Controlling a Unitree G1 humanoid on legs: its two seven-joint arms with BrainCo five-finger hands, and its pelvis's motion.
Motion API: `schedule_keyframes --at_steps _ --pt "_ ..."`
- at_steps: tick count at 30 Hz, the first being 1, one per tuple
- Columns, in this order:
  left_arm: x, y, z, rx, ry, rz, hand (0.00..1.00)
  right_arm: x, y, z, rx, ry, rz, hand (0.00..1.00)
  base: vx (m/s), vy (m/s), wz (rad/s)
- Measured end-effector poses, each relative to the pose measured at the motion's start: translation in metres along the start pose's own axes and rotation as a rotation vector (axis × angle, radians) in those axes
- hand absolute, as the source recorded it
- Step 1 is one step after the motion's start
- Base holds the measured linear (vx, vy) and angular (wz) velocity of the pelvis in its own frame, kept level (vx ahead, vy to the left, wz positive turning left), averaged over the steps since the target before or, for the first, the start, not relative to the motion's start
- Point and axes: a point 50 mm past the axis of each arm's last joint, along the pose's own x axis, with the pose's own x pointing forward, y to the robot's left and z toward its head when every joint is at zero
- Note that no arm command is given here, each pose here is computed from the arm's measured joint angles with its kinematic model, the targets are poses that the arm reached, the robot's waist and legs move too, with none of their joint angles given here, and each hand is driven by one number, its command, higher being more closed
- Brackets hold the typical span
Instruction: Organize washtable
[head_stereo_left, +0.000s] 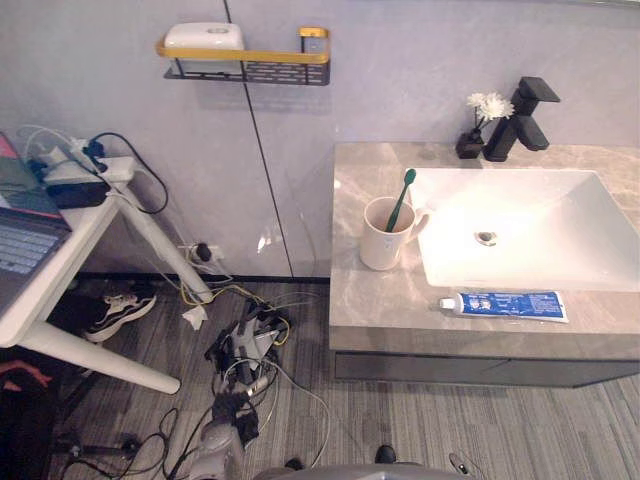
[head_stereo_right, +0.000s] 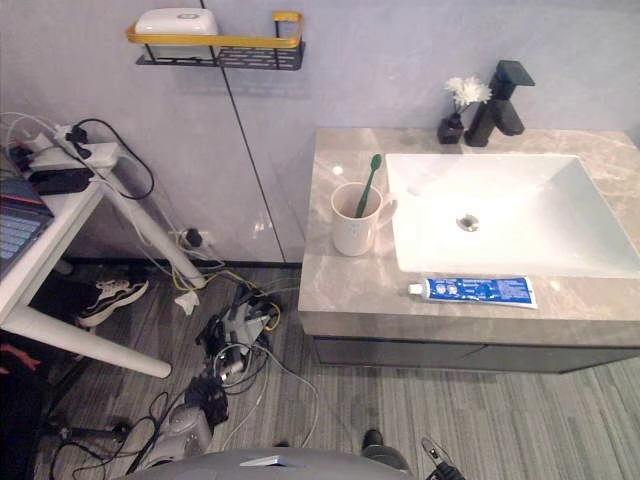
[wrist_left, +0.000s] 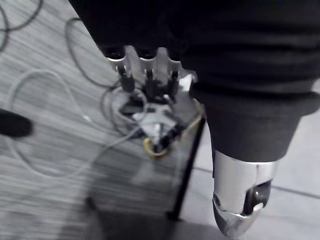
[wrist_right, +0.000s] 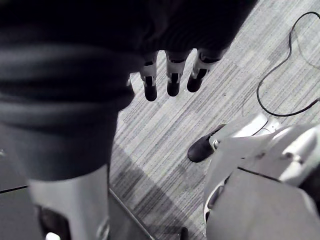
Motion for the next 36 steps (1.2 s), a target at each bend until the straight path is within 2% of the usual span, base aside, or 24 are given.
schedule_keyframes --at_steps 4,10,12,15,18,24,27,28,30,33,34,36 --pt "-0.012 0.001 0.04 -0.084 -0.207 0.027 0.0 0.0 -0.001 0.001 0.031 -0.008 -0.013 0.0 -0.04 -0.014 0.26" --pt "-0.045 -0.005 0.118 -0.057 -0.602 0.062 0.0 0.0 -0.001 0.001 0.028 -0.021 -0.011 0.0 -0.06 0.025 0.21" --pt "-0.069 -0.009 0.149 -0.048 -0.797 0.091 0.0 -0.001 -0.005 -0.002 0.024 -0.019 -0.019 0.0 -0.05 0.034 0.07" --pt "-0.095 -0.017 0.174 -0.038 -0.977 0.073 0.0 -0.002 -0.011 -0.005 0.022 -0.017 -0.032 0.0 -0.01 0.003 0.02" --pt "-0.127 -0.049 0.196 0.024 -1.18 -0.076 0.0 -0.002 -0.016 -0.008 0.01 -0.013 -0.042 0.0 0.04 -0.012 0.04" --pt "-0.196 -0.13 0.211 0.218 -1.576 -0.508 0.0 -0.002 -0.01 -0.004 -0.059 -0.041 0.013 0.0 0.04 0.011 -0.03" --pt "-0.219 -0.154 0.205 0.309 -1.685 -0.706 0.0 -0.002 -0.01 -0.001 -0.085 -0.045 0.021 0.0 0.0 0.004 -0.13" --pt "-0.221 -0.156 0.205 0.314 -1.692 -0.721 0.0 -0.002 -0.01 -0.001 -0.085 -0.045 0.021 0.0 -0.02 -0.002 -0.15" --pt "-0.236 -0.172 0.199 0.366 -1.748 -0.876 0.0 -0.001 -0.011 0.001 -0.087 -0.048 0.021 0.0 -0.02 0.007 -0.14" --pt "-0.246 -0.185 0.192 0.418 -1.78 -0.986 0.0 -0.001 -0.012 0.0 -0.086 -0.047 0.023 0.0 -0.03 0.01 -0.22" --pt "-0.25 -0.197 0.188 0.482 -1.809 -1.039 0.0 -0.002 -0.013 -0.001 -0.085 -0.044 0.019 0.0 -0.03 0.006 -0.13" --pt "-0.251 -0.204 0.186 0.517 -1.814 -1.067 0.0 -0.002 -0.013 -0.001 -0.084 -0.044 0.021 0.0 -0.02 0.002 -0.08"
